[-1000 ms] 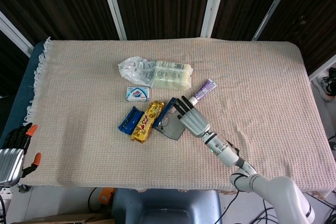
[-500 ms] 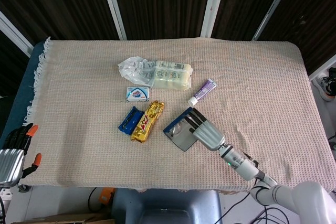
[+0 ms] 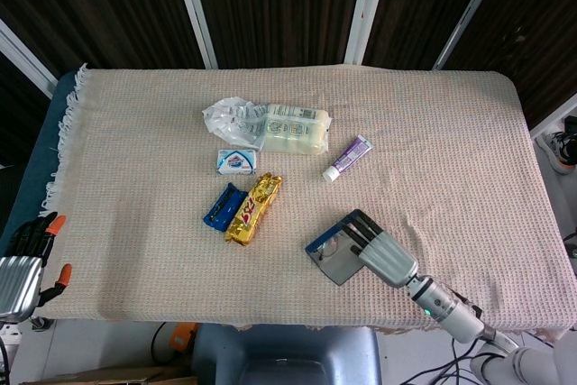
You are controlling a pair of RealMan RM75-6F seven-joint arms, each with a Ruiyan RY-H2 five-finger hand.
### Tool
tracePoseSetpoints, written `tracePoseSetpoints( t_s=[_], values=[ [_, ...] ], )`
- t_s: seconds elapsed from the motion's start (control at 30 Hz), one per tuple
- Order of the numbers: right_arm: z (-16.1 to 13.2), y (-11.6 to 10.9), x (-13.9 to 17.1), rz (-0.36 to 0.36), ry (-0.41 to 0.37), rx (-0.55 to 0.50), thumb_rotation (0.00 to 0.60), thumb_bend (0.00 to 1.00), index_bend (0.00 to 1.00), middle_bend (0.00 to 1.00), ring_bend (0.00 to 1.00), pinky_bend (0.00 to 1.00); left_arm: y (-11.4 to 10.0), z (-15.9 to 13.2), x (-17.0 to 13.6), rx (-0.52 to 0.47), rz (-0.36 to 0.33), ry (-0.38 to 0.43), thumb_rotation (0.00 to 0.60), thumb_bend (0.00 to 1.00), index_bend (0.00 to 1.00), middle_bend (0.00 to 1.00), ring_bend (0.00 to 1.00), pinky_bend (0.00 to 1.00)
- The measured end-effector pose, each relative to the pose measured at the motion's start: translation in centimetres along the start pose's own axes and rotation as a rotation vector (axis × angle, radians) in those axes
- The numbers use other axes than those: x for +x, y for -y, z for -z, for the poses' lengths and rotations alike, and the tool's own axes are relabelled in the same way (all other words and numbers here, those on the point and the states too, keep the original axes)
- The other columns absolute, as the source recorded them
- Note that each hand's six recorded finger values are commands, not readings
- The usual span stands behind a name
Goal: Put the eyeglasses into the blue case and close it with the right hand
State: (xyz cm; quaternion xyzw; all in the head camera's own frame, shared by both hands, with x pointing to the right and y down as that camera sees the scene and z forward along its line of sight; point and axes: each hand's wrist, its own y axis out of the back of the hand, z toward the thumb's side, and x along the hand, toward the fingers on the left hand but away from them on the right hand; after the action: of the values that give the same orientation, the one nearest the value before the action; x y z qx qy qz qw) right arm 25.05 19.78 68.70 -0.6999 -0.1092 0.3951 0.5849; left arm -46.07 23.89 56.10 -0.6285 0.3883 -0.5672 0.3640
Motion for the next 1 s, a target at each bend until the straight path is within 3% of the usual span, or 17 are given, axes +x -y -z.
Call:
tracePoseSetpoints(
  t_s=[0.17,0.63,1.0],
  values=[
    [0.1,-1.1,-1.6,0.023,0.007,-0.04,0.6,0.63,0.8,0.21,0.02,0.11,0.0,0.1,0.1,0.001,0.002,-0.003,0.6,0.41,0.0,0.04,0.05,0.1],
    [0.2,-2.5,-5.3,-0.001,0.043,-0.13,0.6,0.63,0.78,0.21,0.02,0.11,0.2,0.0,0.2,0.008,0.01,-0.004,0.6,0.41,0.0,0.04,0.05,0.1],
    [1.2,-2.4,-7.6,-0.082,0.101,-0.168,0.6,0.63,0.76,0.21,0.02,0.11,0.5,-0.1,0.3,0.016,0.023,0.0,0.6,0.41,0.0,0.04,0.06,0.1]
  ],
)
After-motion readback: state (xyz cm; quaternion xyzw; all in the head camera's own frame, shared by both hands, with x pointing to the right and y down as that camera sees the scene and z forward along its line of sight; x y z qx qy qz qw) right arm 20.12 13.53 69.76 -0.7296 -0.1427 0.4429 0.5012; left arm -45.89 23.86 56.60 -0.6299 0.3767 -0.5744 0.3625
